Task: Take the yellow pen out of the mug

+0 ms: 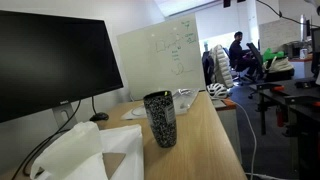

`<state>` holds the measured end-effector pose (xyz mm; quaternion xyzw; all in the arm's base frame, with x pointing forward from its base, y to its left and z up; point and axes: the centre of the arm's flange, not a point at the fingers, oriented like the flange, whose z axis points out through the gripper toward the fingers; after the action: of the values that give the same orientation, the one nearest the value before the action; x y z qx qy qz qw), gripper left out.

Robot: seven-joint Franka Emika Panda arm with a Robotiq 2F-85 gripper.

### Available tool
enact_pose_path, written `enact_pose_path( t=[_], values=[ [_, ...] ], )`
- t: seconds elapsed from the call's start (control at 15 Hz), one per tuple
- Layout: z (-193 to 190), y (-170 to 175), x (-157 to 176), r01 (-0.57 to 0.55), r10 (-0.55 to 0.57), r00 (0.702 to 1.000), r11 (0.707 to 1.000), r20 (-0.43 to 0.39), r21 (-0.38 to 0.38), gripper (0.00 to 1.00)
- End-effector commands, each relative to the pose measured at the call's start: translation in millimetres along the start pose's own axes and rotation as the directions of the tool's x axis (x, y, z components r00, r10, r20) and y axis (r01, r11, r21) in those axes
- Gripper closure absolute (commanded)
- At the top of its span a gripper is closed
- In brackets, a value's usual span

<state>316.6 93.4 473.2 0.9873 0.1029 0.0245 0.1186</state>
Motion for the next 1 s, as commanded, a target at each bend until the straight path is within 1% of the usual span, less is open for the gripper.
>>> enact_pose_path(
  t=[0.0,0.27,0.4,0.47,0.53,0.67,0.73,0.93],
  values=[
    [0.0,0.0,0.0,0.000,0.000,1.000,1.000,0.000,0.000,0.00],
    [0.0,0.0,0.0,0.000,0.000,1.000,1.000,0.000,0.000,0.00],
    [6.9,-0.5,16.3,0.033,-0.034,0.999,0.999,0.013,0.020,0.00],
    [15.1,-0.2,32.1,0.073,-0.074,0.997,0.997,0.017,0.033,0.00],
    [22.3,-1.5,46.1,0.083,-0.084,0.996,0.996,0.030,0.032,0.00],
    [42.2,-2.4,79.3,0.148,-0.151,0.987,0.987,0.060,0.055,0.00],
    [52.2,-4.1,95.7,0.191,-0.196,0.978,0.979,0.067,0.069,0.00],
    [78.8,-17.5,149.0,0.297,-0.304,0.952,0.947,0.044,0.122,0.00]
  ],
)
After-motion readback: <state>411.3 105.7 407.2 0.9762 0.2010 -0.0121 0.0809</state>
